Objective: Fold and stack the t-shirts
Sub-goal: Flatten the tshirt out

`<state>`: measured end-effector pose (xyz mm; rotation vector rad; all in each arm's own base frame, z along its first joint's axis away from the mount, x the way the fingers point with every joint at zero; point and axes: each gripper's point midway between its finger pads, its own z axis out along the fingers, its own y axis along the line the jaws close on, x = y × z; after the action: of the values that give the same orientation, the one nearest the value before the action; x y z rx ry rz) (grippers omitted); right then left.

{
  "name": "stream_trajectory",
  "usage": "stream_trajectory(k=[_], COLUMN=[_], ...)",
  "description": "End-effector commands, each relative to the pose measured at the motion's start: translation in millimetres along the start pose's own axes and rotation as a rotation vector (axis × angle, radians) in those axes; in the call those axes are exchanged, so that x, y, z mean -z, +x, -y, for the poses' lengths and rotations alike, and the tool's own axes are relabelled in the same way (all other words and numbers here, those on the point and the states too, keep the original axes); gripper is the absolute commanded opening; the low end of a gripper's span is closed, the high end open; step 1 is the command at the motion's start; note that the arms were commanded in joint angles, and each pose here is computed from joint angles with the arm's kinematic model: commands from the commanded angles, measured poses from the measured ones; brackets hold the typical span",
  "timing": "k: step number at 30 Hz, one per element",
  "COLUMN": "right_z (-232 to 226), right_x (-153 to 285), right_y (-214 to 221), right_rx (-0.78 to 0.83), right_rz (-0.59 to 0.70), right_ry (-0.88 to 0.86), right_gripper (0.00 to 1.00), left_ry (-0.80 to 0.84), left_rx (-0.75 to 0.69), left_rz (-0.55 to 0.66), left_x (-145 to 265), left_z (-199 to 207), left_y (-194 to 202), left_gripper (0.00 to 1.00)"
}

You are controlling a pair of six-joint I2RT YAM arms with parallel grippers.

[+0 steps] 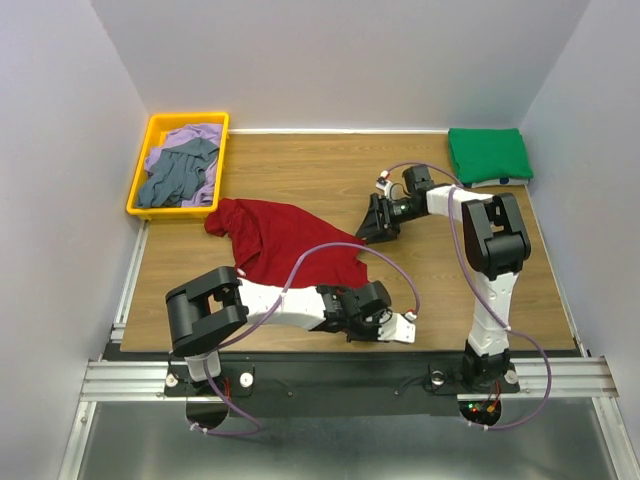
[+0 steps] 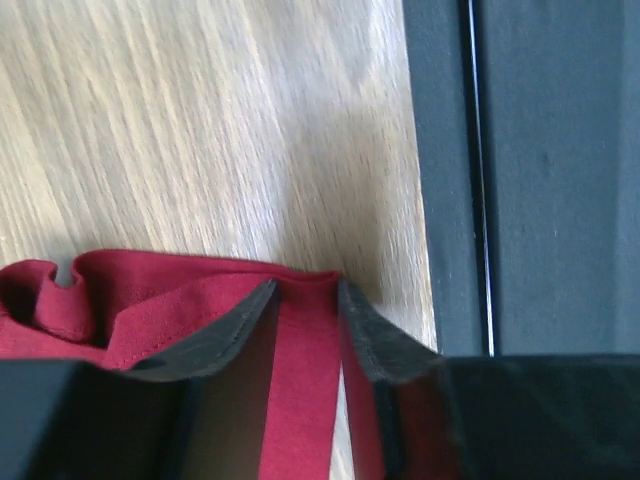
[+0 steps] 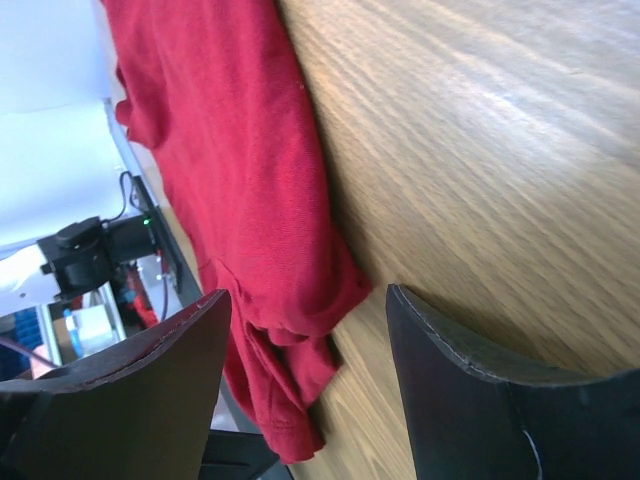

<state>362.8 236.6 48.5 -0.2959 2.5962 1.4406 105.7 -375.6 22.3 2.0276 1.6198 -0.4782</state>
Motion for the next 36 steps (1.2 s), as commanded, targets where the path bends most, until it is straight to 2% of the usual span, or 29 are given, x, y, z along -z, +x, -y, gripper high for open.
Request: stream_trajectory(k=[1, 3, 4, 6, 9, 10, 13, 14, 18, 21, 24, 31, 36], right_z=[14, 13, 13, 14, 14, 16, 19, 15, 10, 10, 11, 2, -18], right_x=[-16, -17, -18, -19, -19, -20, -17, -14, -4, 6, 22, 21, 16], right_y=[15, 16, 17, 17, 19, 19, 17, 15, 7, -3, -15, -6, 10], right_rx=[-0.026, -0.029, -0.029, -0.027, -0.021, -0.014, 0.007, 0.022, 0.095, 0.169, 0.272, 0.326, 0.350], right_rz=[-0.041, -0.047, -0.051, -0.052, -0.056, -0.056, -0.045, -0.036, 0.003, 0.039, 0.085, 0.067, 0.045], right_ry=[0.024, 0.014, 0.009, 0.011, 0.008, 0.018, 0.045, 0.049, 0.096, 0.158, 0.249, 0.211, 0.172], right_gripper=[0.70, 0.70, 0.69, 0.68, 0.67, 0.67, 0.69, 0.69, 0.71, 0.72, 0.73, 0.73, 0.66], left_ry=[-0.003, 0.014, 0.023, 0.062, 0.107, 0.079, 0.058, 0.002, -0.187, -0.313, -0.613, -0.964, -1.028], left_rx=[0.015, 0.014, 0.019, 0.041, 0.098, 0.126, 0.131, 0.179, 0.216, 0.272, 0.416, 0.593, 0.645], left_rz=[-0.053, -0.085, -0.092, -0.063, 0.067, 0.142, 0.247, 0.254, 0.281, 0.274, 0.285, 0.263, 0.264], left_x=[-7, -8, -7, 7, 47, 82, 149, 167, 240, 274, 344, 424, 445], left_z=[4, 7, 7, 8, -10, -29, -49, -69, -99, -126, -189, -271, -304], left_y=[19, 29, 31, 24, -2, -16, -33, -21, -2, 14, 59, 127, 146], left_gripper=[0.34, 0.23, 0.11, 0.00, 0.00, 0.00, 0.00, 0.00, 0.00, 0.00, 0.00, 0.00, 0.00])
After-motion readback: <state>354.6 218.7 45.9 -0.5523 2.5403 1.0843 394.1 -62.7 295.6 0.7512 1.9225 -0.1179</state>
